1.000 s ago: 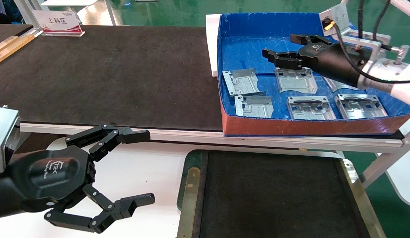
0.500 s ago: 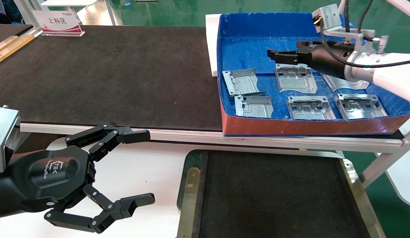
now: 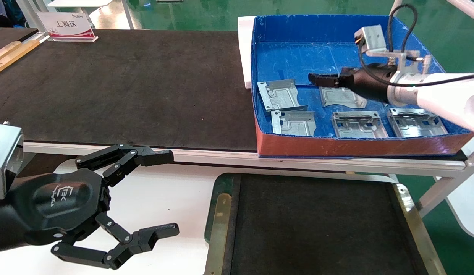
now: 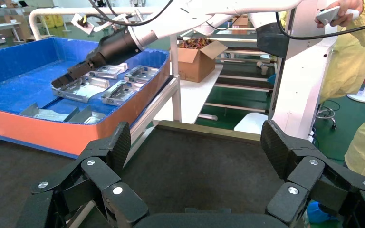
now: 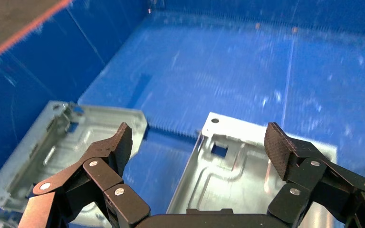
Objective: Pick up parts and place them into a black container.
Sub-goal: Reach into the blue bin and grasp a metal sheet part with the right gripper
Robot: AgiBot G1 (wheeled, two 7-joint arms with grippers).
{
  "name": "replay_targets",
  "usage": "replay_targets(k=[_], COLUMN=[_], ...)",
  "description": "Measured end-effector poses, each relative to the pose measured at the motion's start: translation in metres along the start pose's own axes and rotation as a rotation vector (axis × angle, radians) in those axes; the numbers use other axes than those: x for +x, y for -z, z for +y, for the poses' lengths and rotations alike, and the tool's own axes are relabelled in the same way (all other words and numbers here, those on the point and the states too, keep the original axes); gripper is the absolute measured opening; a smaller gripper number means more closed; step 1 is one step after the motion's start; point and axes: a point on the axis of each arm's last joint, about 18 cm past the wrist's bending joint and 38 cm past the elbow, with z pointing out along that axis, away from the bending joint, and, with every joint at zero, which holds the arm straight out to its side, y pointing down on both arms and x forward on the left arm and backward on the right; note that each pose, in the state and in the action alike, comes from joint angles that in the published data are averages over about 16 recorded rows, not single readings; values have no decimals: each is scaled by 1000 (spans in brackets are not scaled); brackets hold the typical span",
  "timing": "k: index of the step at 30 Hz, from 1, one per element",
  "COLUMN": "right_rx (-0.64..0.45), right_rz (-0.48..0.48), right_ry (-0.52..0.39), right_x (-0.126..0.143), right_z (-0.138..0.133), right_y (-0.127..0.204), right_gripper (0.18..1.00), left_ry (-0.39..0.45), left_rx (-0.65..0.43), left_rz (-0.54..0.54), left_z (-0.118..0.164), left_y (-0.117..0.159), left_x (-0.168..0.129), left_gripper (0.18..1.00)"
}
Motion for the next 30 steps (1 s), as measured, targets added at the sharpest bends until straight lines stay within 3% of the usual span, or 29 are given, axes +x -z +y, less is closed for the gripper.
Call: replay_targets(k=[18, 30], right_rx=[-56, -71], right_rz=[1, 6], right_ry=[-18, -8], right_x=[-4, -4], right_z=[14, 17], right_y=[-5, -5], right_gripper=[992, 899], left_ry=[0, 0], left_rx=[0, 0], left_rz=[0, 0], left_z=[0, 0], left_y=[0, 0], left_x=[0, 0], left_gripper=[1001, 1001])
